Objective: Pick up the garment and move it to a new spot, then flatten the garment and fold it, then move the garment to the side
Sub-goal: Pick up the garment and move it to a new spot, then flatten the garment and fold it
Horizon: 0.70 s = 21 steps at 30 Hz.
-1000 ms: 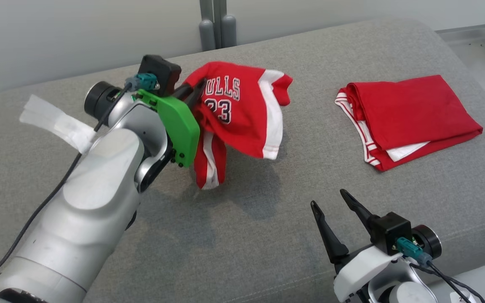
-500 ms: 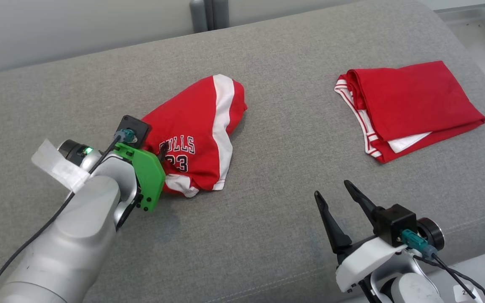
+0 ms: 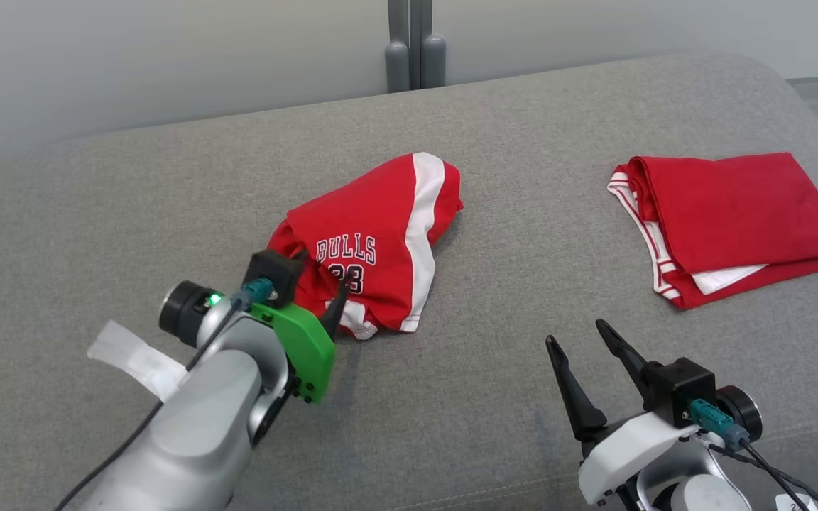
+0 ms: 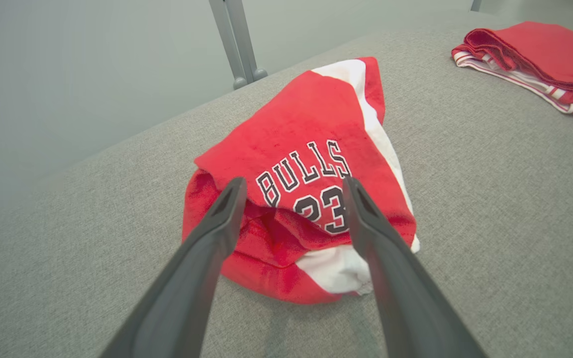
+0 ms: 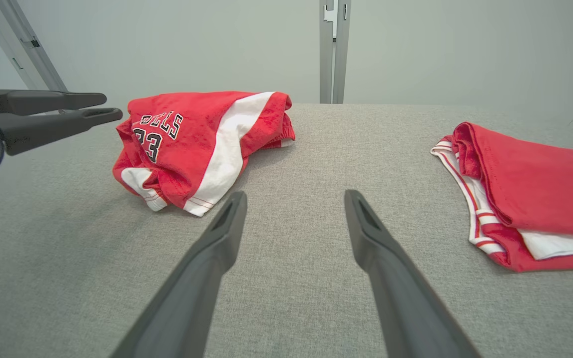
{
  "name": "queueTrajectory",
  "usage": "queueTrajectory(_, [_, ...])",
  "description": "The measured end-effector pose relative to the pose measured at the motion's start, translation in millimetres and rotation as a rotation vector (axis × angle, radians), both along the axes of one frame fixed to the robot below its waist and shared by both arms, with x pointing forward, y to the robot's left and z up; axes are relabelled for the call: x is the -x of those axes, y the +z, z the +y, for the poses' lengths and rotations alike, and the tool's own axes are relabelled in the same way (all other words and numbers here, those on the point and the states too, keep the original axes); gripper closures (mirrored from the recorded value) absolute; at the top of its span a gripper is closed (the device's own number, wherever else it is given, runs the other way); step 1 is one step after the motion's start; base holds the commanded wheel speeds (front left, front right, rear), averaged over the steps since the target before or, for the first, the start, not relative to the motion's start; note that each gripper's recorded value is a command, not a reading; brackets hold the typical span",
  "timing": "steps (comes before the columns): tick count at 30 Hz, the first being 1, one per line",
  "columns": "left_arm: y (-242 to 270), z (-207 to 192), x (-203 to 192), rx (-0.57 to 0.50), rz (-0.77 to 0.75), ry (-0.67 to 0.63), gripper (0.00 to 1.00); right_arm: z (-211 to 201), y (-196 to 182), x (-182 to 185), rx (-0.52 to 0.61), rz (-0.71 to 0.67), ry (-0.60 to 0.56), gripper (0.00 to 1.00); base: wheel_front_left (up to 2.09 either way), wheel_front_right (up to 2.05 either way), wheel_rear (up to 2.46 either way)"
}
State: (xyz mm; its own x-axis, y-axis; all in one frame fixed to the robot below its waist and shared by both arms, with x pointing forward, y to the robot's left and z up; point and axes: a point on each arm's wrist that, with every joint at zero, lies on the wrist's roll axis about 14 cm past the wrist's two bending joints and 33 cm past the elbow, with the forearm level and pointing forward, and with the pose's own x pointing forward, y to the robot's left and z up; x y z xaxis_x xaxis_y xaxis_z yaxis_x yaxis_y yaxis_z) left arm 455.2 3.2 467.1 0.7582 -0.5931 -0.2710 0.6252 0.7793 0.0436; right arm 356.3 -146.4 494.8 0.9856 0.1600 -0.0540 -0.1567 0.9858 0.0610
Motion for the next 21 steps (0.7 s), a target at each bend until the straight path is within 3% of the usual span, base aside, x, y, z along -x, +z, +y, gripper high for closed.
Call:
queueTrajectory(9, [-12.9,-33.6,45.4,0.016,0.033,-0.089,0.0,1.0,6.0,2.3,-0.001,-0.016,0.003,0.0,0.0,0.0,0.0])
queueTrajectory(21, [-49.0,-59.4,54.8,-0.036,0.122,-0.146,0.0,-19.0,-5.2,5.0,0.003,0.019,-0.062,0.0,0.0,0.0,0.0])
